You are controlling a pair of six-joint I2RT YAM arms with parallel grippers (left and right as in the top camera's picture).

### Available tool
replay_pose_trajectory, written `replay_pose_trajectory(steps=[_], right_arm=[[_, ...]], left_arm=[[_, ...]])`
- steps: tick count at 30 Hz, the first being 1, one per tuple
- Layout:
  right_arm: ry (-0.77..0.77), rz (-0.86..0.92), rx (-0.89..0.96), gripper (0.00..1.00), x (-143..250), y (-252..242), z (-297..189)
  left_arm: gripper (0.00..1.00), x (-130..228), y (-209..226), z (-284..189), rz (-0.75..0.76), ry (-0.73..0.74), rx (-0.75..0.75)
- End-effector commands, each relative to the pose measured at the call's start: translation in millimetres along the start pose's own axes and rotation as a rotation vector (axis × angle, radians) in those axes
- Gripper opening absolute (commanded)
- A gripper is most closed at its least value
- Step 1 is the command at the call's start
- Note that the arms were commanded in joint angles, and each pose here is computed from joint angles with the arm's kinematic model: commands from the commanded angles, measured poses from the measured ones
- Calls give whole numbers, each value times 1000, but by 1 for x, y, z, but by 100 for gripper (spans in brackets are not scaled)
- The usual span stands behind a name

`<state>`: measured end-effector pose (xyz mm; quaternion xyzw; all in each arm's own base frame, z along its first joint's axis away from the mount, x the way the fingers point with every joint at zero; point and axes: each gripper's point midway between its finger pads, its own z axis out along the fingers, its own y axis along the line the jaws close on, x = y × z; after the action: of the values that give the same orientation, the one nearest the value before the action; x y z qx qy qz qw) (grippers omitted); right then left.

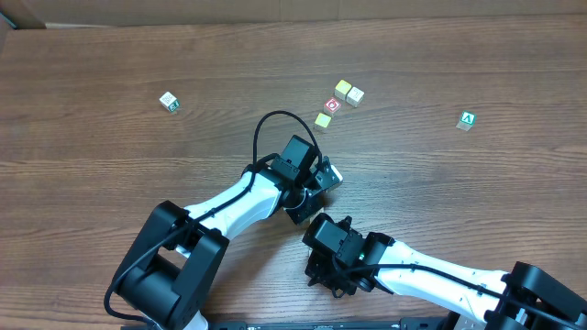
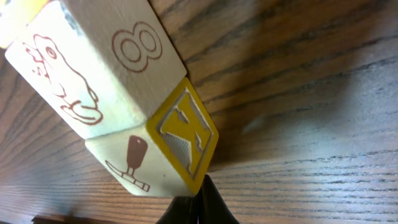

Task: Flip 4 blocks
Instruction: 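Lift both grippers away from the block row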

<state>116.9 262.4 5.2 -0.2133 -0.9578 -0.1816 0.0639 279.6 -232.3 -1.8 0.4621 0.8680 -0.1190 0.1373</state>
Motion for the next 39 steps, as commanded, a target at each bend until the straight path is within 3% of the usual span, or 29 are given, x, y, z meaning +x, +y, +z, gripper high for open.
replay_pose_trajectory(steps=[1, 18, 22, 28, 32, 39], right_arm=[[-17, 7, -16, 4, -1, 8, -3], [34, 51, 68, 4, 21, -11, 0], [37, 105, 131, 4, 22, -27, -3], [-43, 171, 178, 4, 2, -46, -26], [-108, 211, 165, 4, -16, -52, -43], [-173, 184, 103, 4, -56, -51, -64]], left_arm=[[4, 29, 8, 14, -88, 85, -14], [4, 44, 54, 4, -331, 61, -68], [4, 51, 69, 1, -436, 59, -99], [4, 79, 97, -10, -713, 87, -155], [4, 96, 100, -15, -900, 106, -115], [4, 105, 74, -23, -1001, 141, 89]])
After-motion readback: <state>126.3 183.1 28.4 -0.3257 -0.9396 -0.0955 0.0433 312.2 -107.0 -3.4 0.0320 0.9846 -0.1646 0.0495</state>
